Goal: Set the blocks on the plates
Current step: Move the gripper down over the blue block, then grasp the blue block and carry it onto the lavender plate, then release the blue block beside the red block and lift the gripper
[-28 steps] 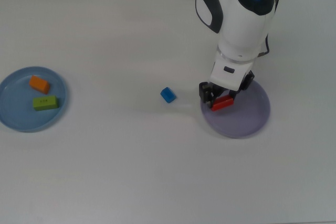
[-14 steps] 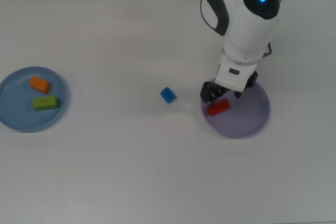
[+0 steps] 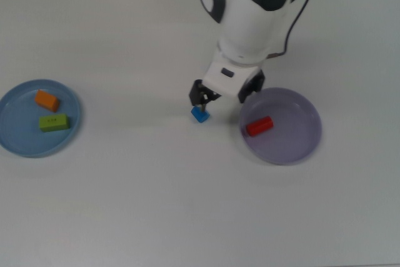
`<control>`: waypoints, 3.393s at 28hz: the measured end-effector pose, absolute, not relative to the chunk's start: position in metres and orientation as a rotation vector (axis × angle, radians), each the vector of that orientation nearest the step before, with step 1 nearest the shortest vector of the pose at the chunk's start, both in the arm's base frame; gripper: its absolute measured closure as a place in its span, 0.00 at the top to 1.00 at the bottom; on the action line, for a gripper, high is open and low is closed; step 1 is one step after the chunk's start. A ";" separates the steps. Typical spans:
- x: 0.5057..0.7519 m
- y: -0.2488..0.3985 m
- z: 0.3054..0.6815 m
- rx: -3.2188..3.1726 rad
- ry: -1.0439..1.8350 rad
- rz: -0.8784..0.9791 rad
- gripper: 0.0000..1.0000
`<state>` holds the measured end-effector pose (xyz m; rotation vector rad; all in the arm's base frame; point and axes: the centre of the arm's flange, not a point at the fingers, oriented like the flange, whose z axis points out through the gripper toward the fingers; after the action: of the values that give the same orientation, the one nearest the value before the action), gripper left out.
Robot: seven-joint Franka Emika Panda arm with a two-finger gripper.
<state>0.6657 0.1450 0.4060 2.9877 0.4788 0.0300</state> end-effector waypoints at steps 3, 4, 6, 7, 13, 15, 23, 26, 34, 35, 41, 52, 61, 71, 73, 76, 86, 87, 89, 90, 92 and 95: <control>0.664 0.126 0.399 2.973 0.549 -0.011 1.00; 0.663 0.120 0.395 2.970 0.567 -0.026 1.00; 0.661 0.106 0.386 2.963 0.604 -0.061 1.00; 0.661 0.100 0.383 2.961 0.619 -0.074 1.00; 0.656 0.079 0.365 2.940 0.735 -0.136 1.00; 0.654 0.079 0.360 2.934 0.765 -0.149 1.00; 0.646 0.093 0.343 2.925 0.824 -0.177 1.00; 0.647 0.099 0.339 2.924 0.839 -0.153 1.00; 0.654 0.107 0.316 2.926 0.863 -0.110 0.74; 0.654 0.107 0.313 2.926 0.864 -0.110 0.74; 0.655 0.108 0.300 2.928 0.868 -0.121 0.74; 0.659 0.110 0.311 2.927 0.866 -0.087 0.38; 0.664 0.114 0.348 2.933 0.840 0.006 0.38; 0.647 0.197 0.381 3.012 0.674 0.111 0.38; 0.639 0.221 0.380 3.030 0.614 0.114 0.38; 0.633 0.246 0.381 3.056 0.523 0.150 0.38; 0.630 0.275 0.357 3.096 0.402 0.196 0.40; 0.631 0.275 0.354 3.096 0.402 0.199 0.40; 0.633 0.274 0.349 3.092 0.405 0.202 0.44; 0.634 0.274 0.345 3.089 0.409 0.202 0.50; 0.634 0.274 0.342 3.086 0.412 0.203 0.55; 0.634 0.274 0.341 3.084 0.414 0.201 0.71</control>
<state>0.6341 0.2742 0.3411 3.0838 0.4143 0.2014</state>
